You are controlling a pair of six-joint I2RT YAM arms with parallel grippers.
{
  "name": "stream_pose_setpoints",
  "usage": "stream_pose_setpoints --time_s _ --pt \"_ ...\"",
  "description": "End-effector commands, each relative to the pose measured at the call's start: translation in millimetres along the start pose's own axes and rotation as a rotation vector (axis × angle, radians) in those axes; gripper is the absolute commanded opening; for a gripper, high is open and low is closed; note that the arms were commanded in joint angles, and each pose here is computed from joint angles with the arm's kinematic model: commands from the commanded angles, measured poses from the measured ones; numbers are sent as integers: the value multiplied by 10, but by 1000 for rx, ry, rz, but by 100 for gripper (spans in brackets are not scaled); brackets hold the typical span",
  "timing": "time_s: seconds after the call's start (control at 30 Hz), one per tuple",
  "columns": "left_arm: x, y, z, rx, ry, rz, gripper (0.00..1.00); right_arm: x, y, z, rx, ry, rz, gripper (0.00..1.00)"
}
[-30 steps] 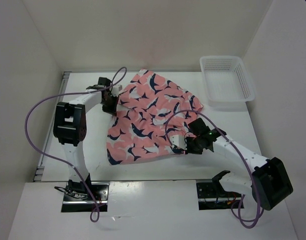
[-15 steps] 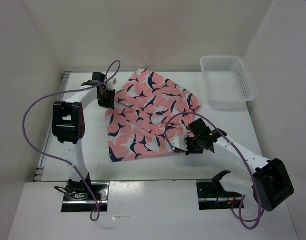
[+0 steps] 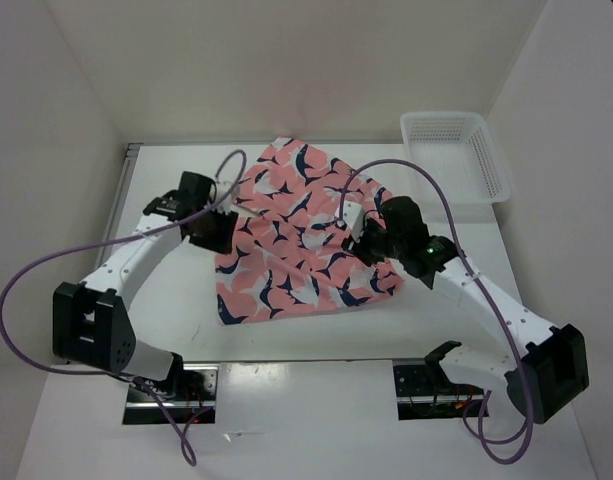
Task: Fold and stack the shorts
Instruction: Fold the shorts
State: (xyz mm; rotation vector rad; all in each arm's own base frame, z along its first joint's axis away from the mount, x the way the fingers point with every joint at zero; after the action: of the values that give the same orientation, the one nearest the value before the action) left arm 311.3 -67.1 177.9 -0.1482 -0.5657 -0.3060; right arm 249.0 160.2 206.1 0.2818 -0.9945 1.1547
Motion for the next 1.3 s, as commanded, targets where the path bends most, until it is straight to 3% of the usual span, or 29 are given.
stream_pose_setpoints --time_s 0.0,0.1,0.23,0.43,0.57,0.67,0.87,0.97,1.07,1.1,1.17,1.23,1.27 --pt "-799 -245 -74 -27 317 -49 60 -24 -114 -247 -110 -19 -166 46" --pt "-1047 -497 -77 -109 366 -108 60 -179 -146 -432 -151 22 -234 33" --pt "-1246 -748 -166 -183 404 -187 61 -339 -91 -528 -154 70 -298 26" --pt "-1553 -661 -444 -79 505 -251 61 -846 211 -498 -41 294 -275 26" --pt "-1856 -592 -505 5 546 -328 61 -1006 110 -472 -123 351 -176 24" --pt "-2113 -468 -443 74 604 -366 61 -1018 85 -479 -131 348 -139 24" --pt "-2257 -348 -230 132 625 -385 60 -740 -72 -500 -157 271 -137 28" --pt "-1945 -490 -173 32 585 -313 60 -522 -203 -522 -187 222 -167 29" --pt "-1441 -683 -79 -139 489 -198 60 -269 -411 -538 -241 164 -213 39" --pt "-1058 -730 -67 -163 397 -185 60 -150 -517 -523 -264 135 -227 45" --pt "-797 -693 -48 -167 345 -155 60 -68 -608 -521 -273 118 -229 46" --pt "-811 -581 -57 -80 367 -169 60 -30 -630 -489 -253 129 -172 47" --pt "-915 -548 -79 -42 399 -187 68 -148 -589 -449 -206 204 -65 49"
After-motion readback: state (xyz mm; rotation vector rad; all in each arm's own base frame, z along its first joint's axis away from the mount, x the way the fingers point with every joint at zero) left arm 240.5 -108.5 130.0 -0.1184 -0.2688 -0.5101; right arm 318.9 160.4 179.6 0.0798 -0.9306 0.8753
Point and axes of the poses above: each gripper's point midway between its finger pads, its own z axis back along the fingers, its own y axis along the line the jaws close on, x = y × z, the point moved 5 cm from there along z, back along the fingers, and after that the axes turned 2 degrees about -z, right-handed, at the moved point
